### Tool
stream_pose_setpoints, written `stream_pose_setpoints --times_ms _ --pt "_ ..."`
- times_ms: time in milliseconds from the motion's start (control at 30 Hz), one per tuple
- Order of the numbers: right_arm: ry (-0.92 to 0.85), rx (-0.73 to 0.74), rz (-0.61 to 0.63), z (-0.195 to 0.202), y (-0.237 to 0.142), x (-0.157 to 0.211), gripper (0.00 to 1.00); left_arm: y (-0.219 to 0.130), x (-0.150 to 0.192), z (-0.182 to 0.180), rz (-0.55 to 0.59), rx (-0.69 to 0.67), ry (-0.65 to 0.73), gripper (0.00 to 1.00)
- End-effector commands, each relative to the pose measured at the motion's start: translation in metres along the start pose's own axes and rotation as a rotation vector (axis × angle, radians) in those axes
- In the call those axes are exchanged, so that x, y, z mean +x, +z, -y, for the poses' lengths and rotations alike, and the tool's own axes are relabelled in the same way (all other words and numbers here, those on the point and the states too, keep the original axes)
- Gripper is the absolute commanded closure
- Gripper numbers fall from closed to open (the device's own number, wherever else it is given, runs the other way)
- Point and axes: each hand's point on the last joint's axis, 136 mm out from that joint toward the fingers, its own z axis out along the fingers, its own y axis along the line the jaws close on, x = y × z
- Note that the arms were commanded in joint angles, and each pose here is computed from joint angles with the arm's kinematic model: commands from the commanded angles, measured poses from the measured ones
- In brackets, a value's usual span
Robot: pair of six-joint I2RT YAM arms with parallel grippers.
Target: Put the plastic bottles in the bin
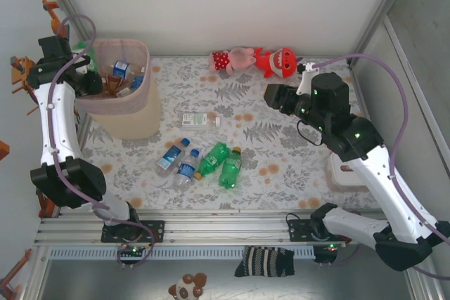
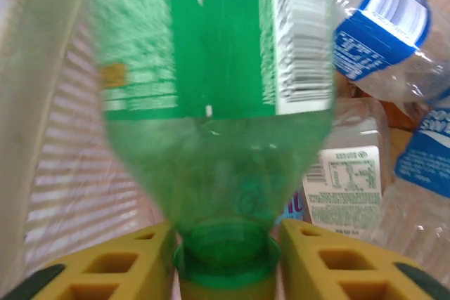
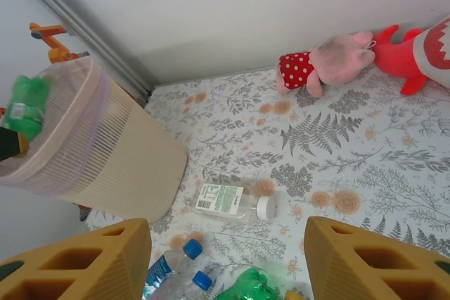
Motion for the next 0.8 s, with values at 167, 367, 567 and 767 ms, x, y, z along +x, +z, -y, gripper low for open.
stream_pose_setpoints --times_ms 167,367,567,767 --pt "-0.014 -0.024 0.034 -0.008 -0.009 -0.011 0.41 -0.03 -0.011 -0.01 0.08 -0.029 -0.009 0.44" --pt "-0.018 -0.023 0.037 -0.008 -0.009 -0.011 0.41 -0.057 -0.031 0.0 0.165 0.034 -0.02 0.4" --pt "-0.023 -0.015 0.031 -0.005 -0.006 -0.007 0.41 -0.059 -0.034 0.023 0.146 0.17 -0.025 0.48" --pt "-0.018 -0.017 0.023 -0.004 -0.002 -0.004 0.41 -0.075 -0.014 0.071 0.129 0.326 0.019 0.51"
